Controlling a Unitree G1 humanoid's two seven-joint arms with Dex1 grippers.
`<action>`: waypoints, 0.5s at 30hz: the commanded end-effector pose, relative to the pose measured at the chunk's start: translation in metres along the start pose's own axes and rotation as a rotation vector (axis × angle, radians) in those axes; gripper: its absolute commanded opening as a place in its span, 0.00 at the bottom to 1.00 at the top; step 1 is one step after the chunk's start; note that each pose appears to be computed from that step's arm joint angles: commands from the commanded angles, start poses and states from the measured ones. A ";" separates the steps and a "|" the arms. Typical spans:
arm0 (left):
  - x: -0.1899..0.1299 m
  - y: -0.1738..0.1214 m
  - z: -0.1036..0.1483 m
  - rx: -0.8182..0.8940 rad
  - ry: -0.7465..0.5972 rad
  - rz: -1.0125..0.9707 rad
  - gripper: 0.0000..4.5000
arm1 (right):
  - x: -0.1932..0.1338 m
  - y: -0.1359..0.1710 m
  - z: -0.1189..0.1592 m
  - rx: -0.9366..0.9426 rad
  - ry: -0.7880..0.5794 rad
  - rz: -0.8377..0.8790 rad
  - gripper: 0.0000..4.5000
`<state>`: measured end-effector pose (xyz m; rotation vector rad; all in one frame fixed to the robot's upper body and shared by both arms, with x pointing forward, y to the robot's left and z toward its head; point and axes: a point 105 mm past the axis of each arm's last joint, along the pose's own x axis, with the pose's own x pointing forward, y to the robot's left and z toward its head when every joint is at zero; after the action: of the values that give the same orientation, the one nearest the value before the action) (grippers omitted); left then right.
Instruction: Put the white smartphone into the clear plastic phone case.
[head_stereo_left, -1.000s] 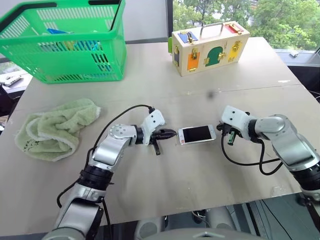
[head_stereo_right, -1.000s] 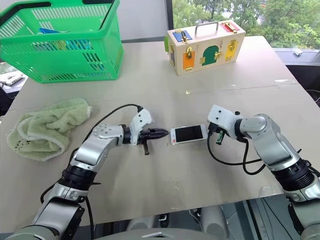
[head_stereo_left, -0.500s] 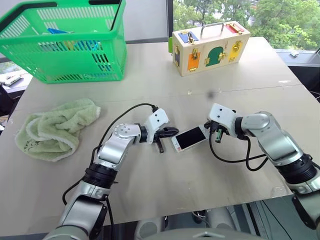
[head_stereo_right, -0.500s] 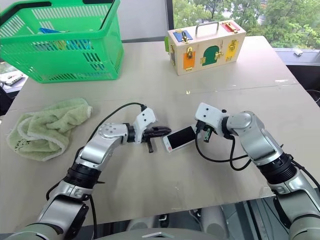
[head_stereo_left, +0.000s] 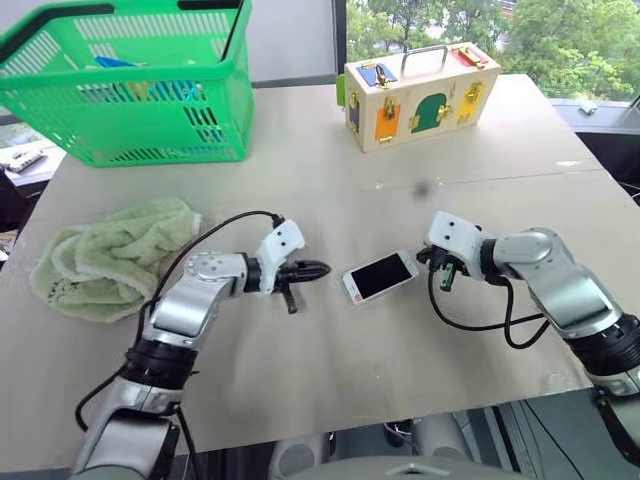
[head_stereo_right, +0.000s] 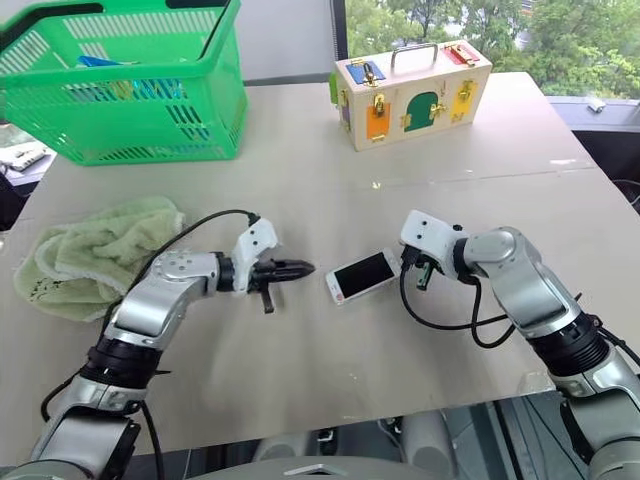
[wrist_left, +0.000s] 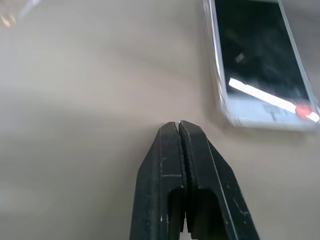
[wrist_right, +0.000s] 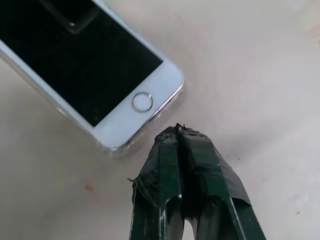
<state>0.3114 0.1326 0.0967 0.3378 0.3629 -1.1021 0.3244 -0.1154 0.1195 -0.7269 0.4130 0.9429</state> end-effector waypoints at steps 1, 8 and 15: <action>-0.005 -0.018 0.007 0.005 -0.019 -0.075 0.01 | -0.007 -0.004 0.009 -0.022 -0.034 -0.025 0.00; 0.021 -0.023 0.010 0.005 -0.046 -0.031 0.01 | -0.005 0.006 0.012 -0.026 -0.053 0.024 0.00; 0.036 -0.014 0.019 0.027 -0.079 -0.012 0.01 | -0.009 0.013 0.015 -0.015 -0.067 0.057 0.00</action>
<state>0.3103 0.0991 0.0885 0.2914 0.3329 -1.1245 0.3194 -0.1228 0.1179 -0.7102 0.4422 0.9348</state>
